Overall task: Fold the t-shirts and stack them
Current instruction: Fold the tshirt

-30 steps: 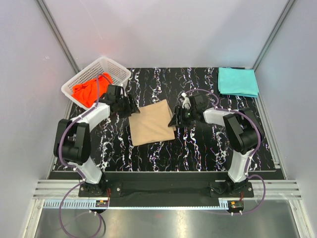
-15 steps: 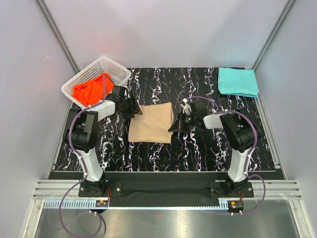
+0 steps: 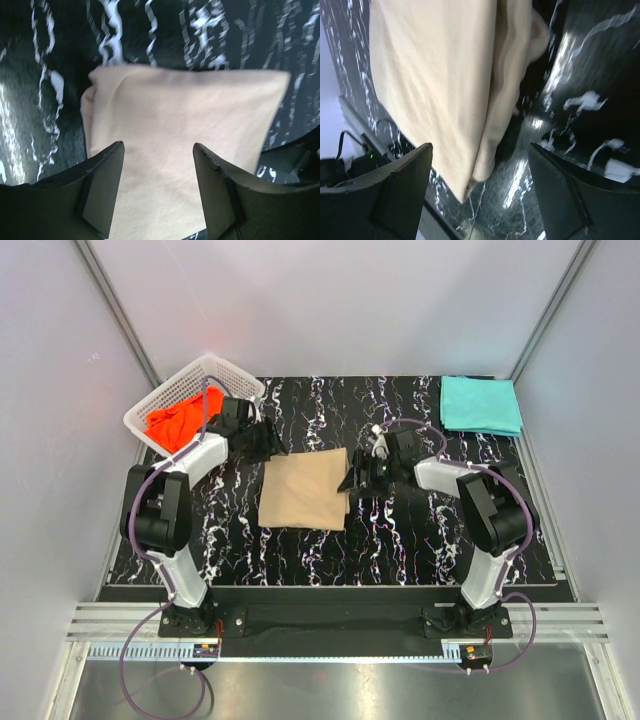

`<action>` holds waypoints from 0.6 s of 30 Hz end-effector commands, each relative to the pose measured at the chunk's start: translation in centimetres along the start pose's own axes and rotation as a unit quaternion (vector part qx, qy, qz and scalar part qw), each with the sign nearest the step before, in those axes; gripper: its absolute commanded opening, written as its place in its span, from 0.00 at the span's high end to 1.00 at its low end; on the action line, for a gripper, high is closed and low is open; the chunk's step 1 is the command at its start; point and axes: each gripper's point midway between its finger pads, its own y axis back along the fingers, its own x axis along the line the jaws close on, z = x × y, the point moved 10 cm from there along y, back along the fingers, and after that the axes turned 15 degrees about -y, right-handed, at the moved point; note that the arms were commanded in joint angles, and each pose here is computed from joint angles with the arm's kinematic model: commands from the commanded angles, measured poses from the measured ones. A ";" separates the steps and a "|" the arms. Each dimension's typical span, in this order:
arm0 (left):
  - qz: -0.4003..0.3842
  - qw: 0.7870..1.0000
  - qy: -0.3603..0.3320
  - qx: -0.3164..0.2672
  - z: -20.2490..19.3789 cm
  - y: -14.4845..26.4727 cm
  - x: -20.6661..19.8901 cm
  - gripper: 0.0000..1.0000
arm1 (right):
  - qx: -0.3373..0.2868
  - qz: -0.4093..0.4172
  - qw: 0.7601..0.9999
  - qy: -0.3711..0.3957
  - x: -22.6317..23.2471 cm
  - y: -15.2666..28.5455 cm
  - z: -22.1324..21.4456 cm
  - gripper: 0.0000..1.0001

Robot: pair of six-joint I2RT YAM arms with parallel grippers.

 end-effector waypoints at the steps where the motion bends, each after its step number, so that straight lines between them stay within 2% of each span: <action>1: -0.047 0.997 -0.035 -0.041 2.5 0.5 -1.0 0.38 | -0.038 -0.038 0.998 0.042 0.6 0.4 3.3 0.16; 5: -0.070 0.997 -0.028 -0.035 2.6 -1.3 -0.8 0.38 | -0.062 -0.030 0.996 0.064 1.6 0.1 7.1 0.16; 13: -0.047 0.998 -0.022 -0.021 2.5 -3.6 0.3 0.38 | -0.032 0.002 0.996 0.085 0.8 -2.8 10.5 0.19; 17: -0.038 0.999 -0.025 -0.020 2.6 -4.0 0.7 0.38 | -0.023 0.052 0.995 0.078 0.2 -3.7 11.5 0.28; 18: -0.035 0.999 -0.026 -0.019 2.5 -4.0 0.7 0.38 | -0.027 0.061 0.995 0.071 -0.2 -4.1 11.8 0.42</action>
